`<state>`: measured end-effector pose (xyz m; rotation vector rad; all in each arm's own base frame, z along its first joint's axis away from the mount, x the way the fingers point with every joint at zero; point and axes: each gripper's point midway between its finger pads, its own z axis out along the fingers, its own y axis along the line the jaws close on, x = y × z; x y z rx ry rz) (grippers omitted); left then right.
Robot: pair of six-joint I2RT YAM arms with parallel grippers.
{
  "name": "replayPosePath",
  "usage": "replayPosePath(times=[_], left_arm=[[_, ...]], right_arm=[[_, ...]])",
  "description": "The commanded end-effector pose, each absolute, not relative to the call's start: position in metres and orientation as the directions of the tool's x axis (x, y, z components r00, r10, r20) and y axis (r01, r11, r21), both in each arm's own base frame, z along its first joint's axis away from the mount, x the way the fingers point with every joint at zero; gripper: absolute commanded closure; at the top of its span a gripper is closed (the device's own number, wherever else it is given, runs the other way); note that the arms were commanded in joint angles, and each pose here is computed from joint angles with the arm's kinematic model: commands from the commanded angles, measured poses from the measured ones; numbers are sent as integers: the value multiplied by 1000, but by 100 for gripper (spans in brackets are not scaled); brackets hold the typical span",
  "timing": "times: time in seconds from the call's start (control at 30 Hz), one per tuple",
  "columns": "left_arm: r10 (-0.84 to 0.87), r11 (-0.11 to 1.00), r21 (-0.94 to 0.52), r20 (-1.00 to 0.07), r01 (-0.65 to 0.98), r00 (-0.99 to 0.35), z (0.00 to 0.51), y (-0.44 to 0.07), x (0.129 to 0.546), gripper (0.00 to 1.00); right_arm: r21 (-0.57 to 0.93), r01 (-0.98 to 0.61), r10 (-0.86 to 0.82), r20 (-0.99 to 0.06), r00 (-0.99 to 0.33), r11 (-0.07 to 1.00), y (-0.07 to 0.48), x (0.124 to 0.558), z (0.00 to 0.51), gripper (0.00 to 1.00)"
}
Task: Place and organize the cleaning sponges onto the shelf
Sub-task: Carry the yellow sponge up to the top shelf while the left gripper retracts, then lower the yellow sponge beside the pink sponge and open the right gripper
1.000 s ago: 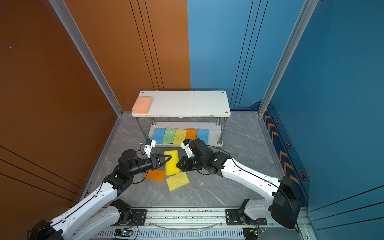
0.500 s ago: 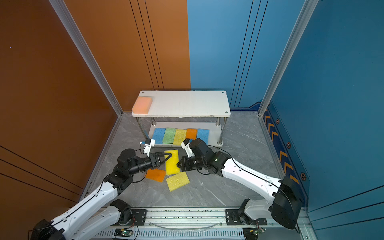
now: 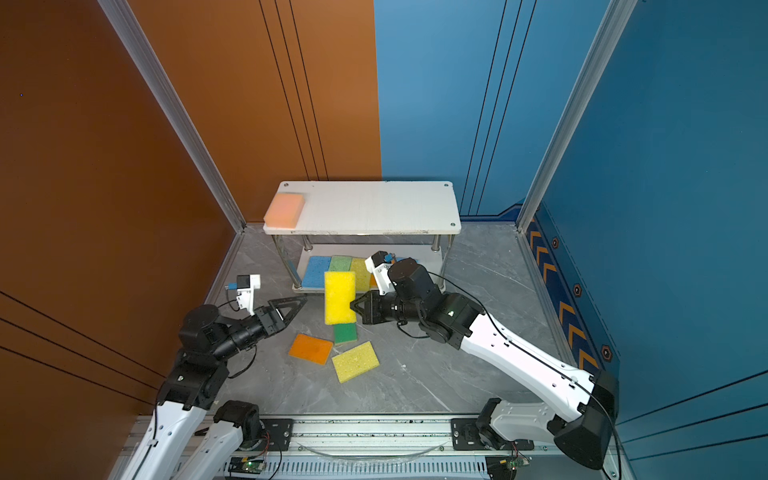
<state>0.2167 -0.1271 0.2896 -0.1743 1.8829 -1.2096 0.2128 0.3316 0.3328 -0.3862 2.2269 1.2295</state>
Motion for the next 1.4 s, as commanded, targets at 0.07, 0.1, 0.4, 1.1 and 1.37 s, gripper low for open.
replayPosePath(times=[0.07, 0.1, 0.4, 1.1, 1.37], left_arm=[[-507, 660, -727, -617, 188, -602, 258, -101, 207, 1], [-504, 673, -716, -628, 186, -592, 258, -98, 205, 1], [-397, 823, -553, -724, 131, -564, 245, -74, 196, 2], [-317, 878, -457, -778, 142, -543, 244, -67, 194, 2], [-319, 876, -460, -778, 145, -542, 244, -68, 195, 2]], right_arm=[[648, -526, 60, -659, -749, 550, 330, 237, 379, 100], [648, -528, 71, -666, -743, 549, 331, 243, 388, 100], [656, -559, 130, -699, -703, 508, 353, 289, 442, 100], [736, -498, 193, -630, -753, 460, 391, 389, 438, 100], [747, -472, 183, -605, -775, 467, 402, 403, 418, 100]])
